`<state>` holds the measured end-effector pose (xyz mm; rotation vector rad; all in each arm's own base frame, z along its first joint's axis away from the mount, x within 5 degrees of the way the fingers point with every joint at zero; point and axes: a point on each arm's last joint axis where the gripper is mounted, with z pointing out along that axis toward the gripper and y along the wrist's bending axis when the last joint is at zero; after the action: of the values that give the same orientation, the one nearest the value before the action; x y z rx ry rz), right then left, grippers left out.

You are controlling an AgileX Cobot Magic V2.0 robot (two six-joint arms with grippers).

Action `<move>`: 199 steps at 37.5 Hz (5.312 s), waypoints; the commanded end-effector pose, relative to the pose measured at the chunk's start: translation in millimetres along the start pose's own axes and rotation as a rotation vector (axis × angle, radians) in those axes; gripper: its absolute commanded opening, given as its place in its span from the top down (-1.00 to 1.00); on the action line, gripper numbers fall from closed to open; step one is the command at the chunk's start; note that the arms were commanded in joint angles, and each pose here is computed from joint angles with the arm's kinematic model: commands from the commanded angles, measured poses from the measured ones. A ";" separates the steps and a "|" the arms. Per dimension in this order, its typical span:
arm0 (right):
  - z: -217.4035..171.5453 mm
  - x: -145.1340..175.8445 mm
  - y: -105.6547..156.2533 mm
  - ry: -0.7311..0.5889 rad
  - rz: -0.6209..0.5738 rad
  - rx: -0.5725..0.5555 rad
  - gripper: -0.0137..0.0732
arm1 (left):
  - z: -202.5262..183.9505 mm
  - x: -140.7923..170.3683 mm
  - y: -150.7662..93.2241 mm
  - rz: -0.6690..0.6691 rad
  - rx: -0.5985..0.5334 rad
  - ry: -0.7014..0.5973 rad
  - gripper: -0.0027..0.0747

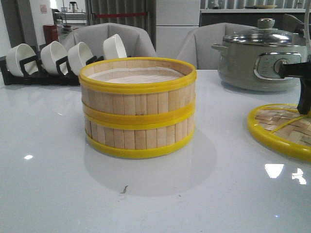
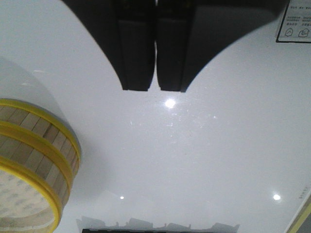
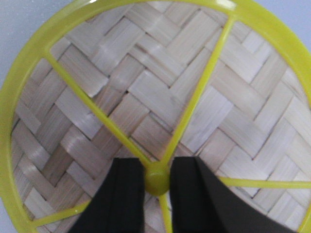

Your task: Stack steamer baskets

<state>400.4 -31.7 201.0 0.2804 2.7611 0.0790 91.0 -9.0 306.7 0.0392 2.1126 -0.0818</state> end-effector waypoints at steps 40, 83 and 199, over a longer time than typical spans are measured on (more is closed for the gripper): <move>-227.4 -41.2 188.6 -0.458 -0.389 -0.346 0.56 | -5.2 -15.4 -1.5 -0.011 0.015 -0.110 0.71; -142.6 -4.7 291.7 -0.288 -0.589 -0.387 0.56 | -5.2 -15.4 -1.5 -0.011 0.015 -0.110 0.71; -189.7 285.4 -27.2 -1.202 -0.114 -0.092 0.00 | -5.2 -15.4 -1.5 -0.011 0.015 -0.110 0.71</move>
<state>63.7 -3.1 260.8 0.0984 1.7465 0.0102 91.3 -9.1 307.2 0.0388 2.1067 -0.0833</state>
